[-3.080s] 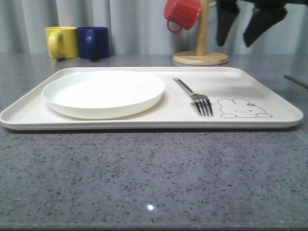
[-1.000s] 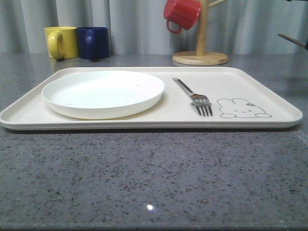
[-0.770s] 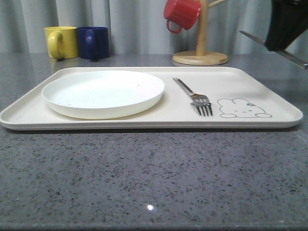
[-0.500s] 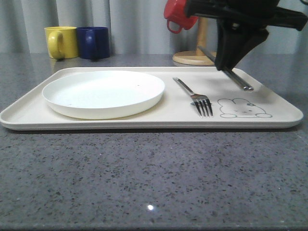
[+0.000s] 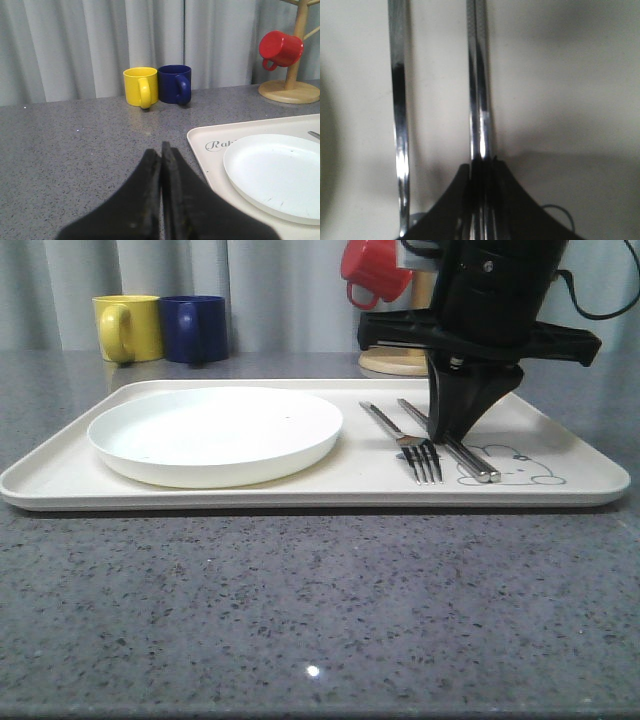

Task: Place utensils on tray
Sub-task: 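Lower the chopsticks onto the tray beside the fork and release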

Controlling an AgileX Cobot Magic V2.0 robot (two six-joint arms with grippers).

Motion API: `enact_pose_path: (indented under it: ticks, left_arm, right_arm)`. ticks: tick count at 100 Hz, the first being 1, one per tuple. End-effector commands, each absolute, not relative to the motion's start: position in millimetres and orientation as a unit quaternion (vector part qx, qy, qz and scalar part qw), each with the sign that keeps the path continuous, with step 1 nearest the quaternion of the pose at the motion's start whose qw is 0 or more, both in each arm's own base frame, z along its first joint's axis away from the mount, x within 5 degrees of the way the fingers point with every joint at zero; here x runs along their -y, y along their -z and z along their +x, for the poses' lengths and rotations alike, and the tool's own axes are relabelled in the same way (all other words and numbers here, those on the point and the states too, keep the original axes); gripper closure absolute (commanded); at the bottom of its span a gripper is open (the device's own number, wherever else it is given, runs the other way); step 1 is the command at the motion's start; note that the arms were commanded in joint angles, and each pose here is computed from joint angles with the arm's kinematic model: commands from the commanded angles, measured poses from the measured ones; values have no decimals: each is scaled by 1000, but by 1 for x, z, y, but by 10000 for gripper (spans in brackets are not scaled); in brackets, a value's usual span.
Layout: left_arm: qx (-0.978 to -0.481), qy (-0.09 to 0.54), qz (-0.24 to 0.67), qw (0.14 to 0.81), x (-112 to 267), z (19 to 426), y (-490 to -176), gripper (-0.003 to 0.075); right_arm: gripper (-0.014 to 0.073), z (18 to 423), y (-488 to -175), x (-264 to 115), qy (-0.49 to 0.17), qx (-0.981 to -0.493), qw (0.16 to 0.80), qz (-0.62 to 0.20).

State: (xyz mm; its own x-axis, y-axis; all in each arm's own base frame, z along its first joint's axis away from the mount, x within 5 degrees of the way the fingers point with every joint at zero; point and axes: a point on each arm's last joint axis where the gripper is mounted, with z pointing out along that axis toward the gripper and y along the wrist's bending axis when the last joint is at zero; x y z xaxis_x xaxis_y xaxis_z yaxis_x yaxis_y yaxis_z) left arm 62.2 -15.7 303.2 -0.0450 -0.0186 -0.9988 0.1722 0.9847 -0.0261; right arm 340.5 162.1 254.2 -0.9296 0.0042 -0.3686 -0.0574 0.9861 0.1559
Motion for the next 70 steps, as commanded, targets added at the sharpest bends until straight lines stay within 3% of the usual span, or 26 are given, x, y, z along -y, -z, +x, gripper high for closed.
enact_pose_path:
  ticks: [1, 19, 35, 51, 70]
  left_arm:
    - [-695, 68, 36, 715, 13, 62, -316, 739]
    - [-695, 68, 36, 715, 13, 62, -316, 739]
    - [-695, 68, 36, 715, 13, 62, -316, 739]
    - [-695, 68, 36, 715, 13, 62, -316, 739]
    - [-695, 68, 36, 715, 13, 62, -316, 739]
  right_arm:
    - [537, 339, -278, -161, -94, -970, 225, -16]
    - [316, 339, -278, -161, -93, -970, 223, -16]
    - [306, 335, -289, -158, -91, -967, 238, -20]
    - [306, 325, -320, -143, -81, -954, 287, -26]
    - [306, 320, -350, -91, -46, -946, 322, -19]
